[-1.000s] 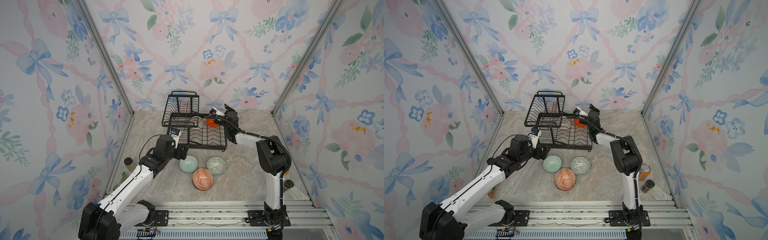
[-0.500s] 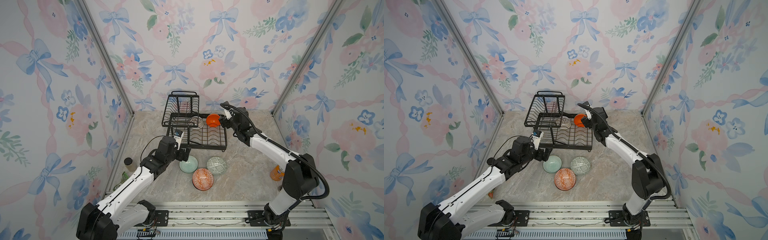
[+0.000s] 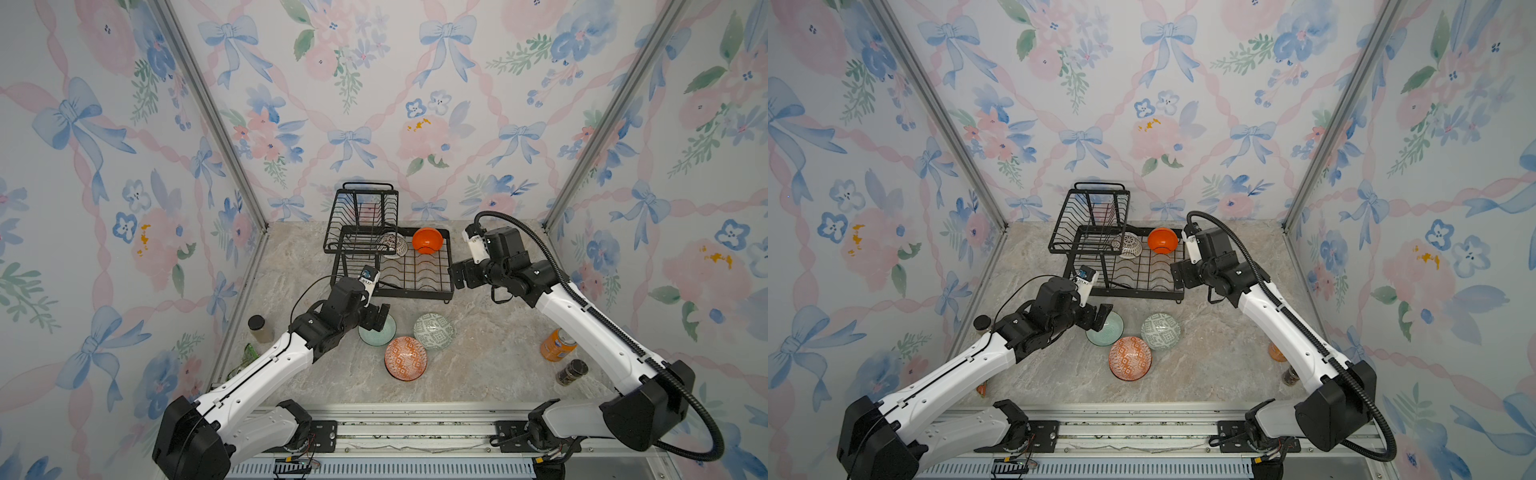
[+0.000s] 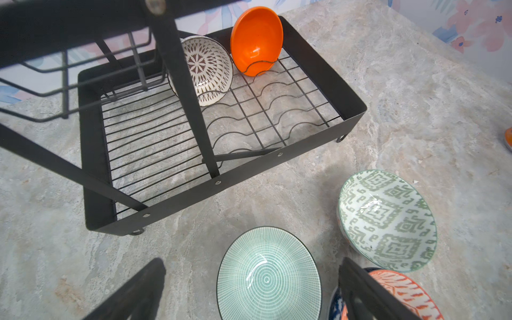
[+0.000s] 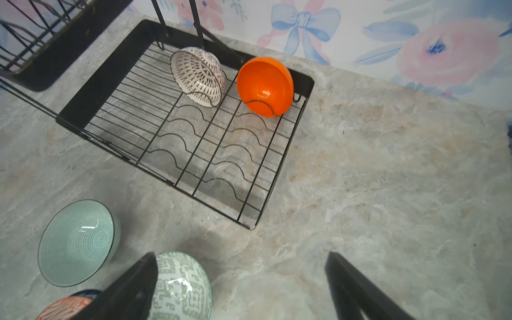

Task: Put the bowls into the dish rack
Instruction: 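Draw the right gripper back while the left gripper moves toward the stacked bowls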

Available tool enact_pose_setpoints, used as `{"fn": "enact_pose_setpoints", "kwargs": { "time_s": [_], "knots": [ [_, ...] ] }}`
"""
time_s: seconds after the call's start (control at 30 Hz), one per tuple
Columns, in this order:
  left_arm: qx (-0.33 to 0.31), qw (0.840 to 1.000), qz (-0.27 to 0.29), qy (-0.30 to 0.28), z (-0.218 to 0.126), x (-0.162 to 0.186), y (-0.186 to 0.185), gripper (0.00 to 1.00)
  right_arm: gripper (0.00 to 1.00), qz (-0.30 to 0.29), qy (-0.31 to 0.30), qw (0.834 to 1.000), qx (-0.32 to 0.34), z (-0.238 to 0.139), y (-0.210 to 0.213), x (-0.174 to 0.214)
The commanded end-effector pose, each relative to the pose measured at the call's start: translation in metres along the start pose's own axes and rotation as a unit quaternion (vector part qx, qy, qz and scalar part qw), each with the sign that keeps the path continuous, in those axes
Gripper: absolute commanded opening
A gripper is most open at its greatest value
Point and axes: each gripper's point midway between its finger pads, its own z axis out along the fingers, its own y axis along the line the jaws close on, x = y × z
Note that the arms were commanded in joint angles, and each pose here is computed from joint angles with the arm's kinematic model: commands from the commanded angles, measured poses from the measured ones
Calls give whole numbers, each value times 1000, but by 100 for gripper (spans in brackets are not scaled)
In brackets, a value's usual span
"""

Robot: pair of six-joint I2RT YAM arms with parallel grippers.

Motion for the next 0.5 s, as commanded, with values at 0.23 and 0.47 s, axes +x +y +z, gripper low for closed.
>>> {"fn": "enact_pose_setpoints", "kwargs": {
  "time_s": [0.23,0.47],
  "knots": [
    [26,998,-17,46,10,27,-24,98,97,26,93,993,-68,11,22,62],
    [34,997,-21,71,19,41,-29,98,97,23,116,990,-75,26,25,70]
  ]
}}
